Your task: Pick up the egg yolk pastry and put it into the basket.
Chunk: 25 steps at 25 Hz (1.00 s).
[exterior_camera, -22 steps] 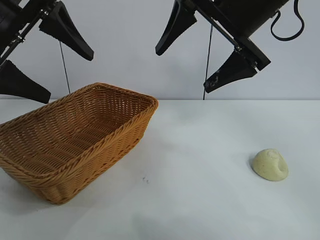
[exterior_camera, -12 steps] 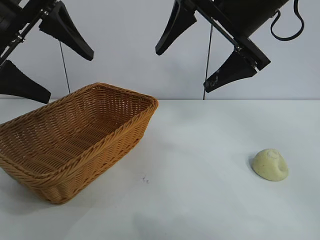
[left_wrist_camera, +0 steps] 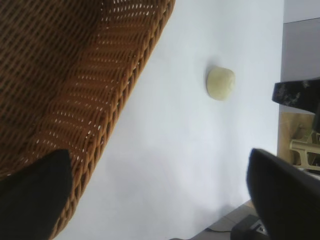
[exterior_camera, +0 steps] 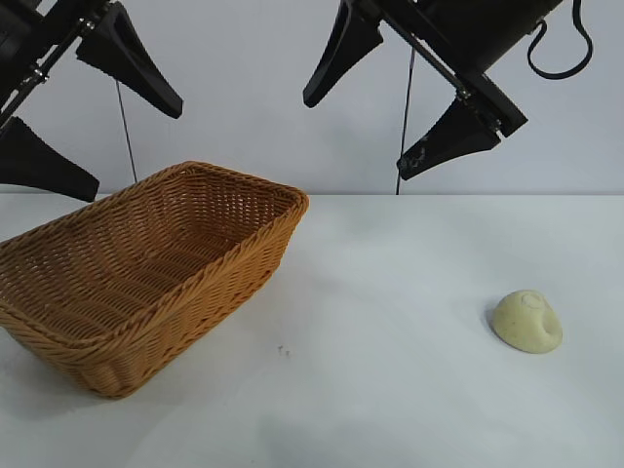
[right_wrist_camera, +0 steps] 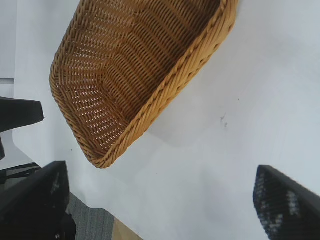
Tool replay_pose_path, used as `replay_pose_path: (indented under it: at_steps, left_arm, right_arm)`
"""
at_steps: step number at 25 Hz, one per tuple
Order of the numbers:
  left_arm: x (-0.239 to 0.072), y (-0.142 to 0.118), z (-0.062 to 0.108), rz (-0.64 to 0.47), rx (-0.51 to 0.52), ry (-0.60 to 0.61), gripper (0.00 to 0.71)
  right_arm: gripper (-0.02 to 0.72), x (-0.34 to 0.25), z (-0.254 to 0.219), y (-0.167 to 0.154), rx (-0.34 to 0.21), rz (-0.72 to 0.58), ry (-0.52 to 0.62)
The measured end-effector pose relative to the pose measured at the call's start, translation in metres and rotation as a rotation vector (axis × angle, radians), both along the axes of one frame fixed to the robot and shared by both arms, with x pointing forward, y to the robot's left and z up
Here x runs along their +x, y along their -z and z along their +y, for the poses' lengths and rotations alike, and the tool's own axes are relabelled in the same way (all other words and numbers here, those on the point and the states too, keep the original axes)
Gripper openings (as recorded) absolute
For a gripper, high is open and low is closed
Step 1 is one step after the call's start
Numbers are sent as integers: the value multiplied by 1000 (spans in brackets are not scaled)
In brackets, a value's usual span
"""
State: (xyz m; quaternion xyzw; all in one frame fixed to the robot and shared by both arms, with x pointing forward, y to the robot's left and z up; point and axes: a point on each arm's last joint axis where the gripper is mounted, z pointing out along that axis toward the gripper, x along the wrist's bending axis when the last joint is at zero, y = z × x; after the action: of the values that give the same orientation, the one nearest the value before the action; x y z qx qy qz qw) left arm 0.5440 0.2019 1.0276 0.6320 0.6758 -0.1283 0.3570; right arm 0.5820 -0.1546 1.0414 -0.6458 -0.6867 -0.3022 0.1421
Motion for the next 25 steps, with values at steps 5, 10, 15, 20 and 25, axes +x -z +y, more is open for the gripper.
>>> replay_pose_path:
  at_steps: [5, 10, 15, 20, 25]
  left_arm:
    - [0, 0, 0, -2, 1, -2, 696]
    - [0, 0, 0, -2, 0, -1, 696]
    - [-11, -17, 5, -5, 28, -44, 696]
    - [-35, -48, 18, 16, 77, -186, 696]
    - [-55, -71, 30, 62, 52, -414, 696]
  right_arm:
    - [694, 0, 0, 0, -1, 0, 0]
    - [694, 0, 0, 0, -1, -1, 0]
    - [694, 0, 0, 0, -1, -1, 0]
    - [694, 0, 0, 0, -1, -1, 0]
    - [694, 0, 0, 0, -1, -1, 0]
